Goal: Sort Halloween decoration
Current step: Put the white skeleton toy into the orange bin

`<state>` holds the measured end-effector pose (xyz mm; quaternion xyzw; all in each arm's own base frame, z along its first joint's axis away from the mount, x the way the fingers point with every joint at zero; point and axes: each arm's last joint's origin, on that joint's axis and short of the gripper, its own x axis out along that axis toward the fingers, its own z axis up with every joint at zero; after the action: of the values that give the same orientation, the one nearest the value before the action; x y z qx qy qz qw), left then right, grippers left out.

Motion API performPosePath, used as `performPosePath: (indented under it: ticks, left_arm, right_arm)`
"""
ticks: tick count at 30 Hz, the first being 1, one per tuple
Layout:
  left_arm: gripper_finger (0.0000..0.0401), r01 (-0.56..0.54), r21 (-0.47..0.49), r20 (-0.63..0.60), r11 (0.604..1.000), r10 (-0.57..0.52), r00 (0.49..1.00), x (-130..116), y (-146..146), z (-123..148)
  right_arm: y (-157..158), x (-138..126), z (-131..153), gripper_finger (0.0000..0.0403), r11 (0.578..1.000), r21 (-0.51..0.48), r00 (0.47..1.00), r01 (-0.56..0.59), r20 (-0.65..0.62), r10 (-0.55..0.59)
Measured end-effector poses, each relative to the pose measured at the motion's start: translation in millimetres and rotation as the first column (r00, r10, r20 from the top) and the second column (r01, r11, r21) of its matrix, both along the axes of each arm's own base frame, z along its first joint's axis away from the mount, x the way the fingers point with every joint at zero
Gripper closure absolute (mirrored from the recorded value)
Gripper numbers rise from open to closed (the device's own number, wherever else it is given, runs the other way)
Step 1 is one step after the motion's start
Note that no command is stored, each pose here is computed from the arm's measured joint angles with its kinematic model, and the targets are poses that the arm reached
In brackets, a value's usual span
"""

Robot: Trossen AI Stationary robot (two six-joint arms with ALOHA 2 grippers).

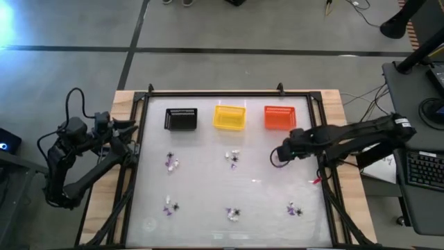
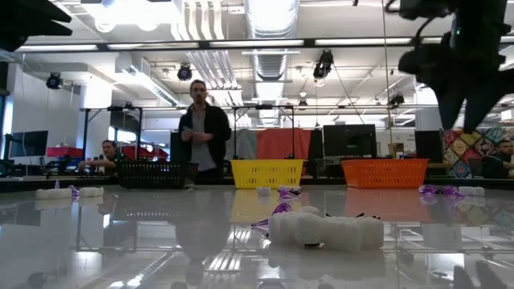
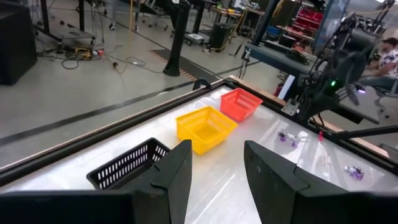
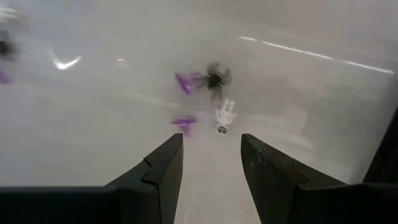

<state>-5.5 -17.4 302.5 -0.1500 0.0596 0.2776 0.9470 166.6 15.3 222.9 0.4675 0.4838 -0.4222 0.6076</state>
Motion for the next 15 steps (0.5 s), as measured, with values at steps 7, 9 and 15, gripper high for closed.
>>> performPosePath:
  ticks: [7, 9, 15]
  left_arm:
    - [0.0271, -0.001, -0.001, 0.006, 1.0, 0.001, 1.0, -2, -2, -1]
    - [0.0271, -0.002, -0.006, 0.009, 1.0, 0.002, 1.0, -2, -2, -1]
    - [0.0271, -0.003, -0.009, 0.012, 1.0, 0.003, 1.0, -2, -2, -1]
  right_arm:
    - [7, 11, -23, 0.025, 1.0, -0.008, 0.994, 0.023, -0.104, -0.024]
    - [7, 15, -28, 0.025, 1.0, -0.013, 0.991, 0.028, -0.129, -0.029]
    - [8, 24, -49, 0.025, 0.999, -0.02, 0.984, 0.036, -0.173, -0.038]
